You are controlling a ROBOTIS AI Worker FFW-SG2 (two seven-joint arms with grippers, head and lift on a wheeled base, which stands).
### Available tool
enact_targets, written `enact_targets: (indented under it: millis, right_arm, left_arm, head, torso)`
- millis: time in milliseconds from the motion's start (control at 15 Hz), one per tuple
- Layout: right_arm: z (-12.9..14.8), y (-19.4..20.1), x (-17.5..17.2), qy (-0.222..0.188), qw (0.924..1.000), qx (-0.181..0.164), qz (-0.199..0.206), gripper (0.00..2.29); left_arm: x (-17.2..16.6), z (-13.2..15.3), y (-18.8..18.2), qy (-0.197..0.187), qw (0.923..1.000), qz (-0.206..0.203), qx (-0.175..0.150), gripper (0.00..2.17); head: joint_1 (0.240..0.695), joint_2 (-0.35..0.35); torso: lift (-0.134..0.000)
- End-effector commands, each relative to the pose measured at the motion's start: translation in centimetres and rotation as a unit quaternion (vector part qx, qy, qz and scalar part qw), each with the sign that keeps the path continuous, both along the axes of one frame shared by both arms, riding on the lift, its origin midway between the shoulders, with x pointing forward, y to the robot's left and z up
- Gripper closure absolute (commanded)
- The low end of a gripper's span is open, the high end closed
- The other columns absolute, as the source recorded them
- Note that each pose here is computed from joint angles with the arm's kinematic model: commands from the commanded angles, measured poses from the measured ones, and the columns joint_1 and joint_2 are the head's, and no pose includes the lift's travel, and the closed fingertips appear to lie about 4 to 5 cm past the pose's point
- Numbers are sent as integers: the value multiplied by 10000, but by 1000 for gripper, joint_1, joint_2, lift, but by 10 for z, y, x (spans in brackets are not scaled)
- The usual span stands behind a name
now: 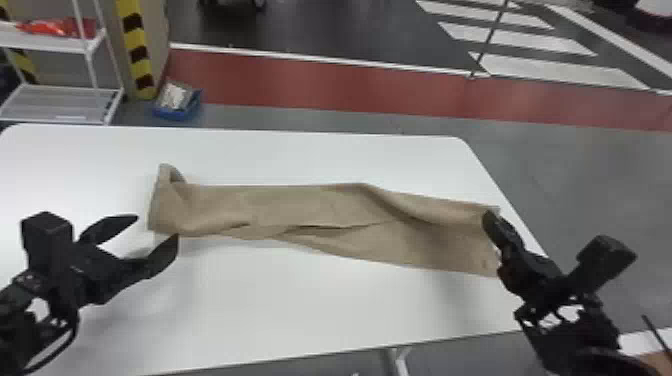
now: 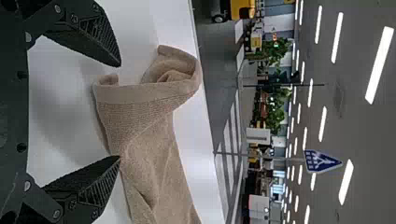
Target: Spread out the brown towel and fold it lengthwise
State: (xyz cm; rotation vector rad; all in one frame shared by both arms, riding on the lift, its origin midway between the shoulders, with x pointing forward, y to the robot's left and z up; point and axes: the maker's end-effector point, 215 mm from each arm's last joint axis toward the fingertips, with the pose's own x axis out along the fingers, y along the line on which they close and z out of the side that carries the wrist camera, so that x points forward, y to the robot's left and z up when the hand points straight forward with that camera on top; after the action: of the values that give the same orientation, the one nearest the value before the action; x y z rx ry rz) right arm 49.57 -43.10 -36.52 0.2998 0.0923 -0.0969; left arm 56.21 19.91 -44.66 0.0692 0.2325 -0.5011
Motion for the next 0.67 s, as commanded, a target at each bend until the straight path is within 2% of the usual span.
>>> enact_targets:
  millis: [0,67,200,467,600]
  right_arm:
    - [4,-1,-1,-53,10000,59,-5,1663]
    - [6,-1,-1,-67,10000,54,-1,1663]
    - [6,1,-1,-71,10000,56,11,1663]
    - [9,0,-1,-87,9999,62,11,1663]
    - [12,0,-1,-104,9999,52,10,1663]
  left_arm:
    - [1,-9,1,112,9999,-5,106,211]
    - [3,-9,-1,114,9998,-16,149,218]
    - [2,-23,-4,374,9990,-41,250,269]
    - [4,-23,-6,396,9988,-34,276,275]
    - [7,-22,-2,369,9990,74,259,407]
  head:
    - [695,-237]
    - [695,-237]
    - [695,-238]
    - [695,-240]
    - [695,-241]
  torso:
    - [-120]
    - [-120]
    - [-120]
    - [-120]
    - [-120]
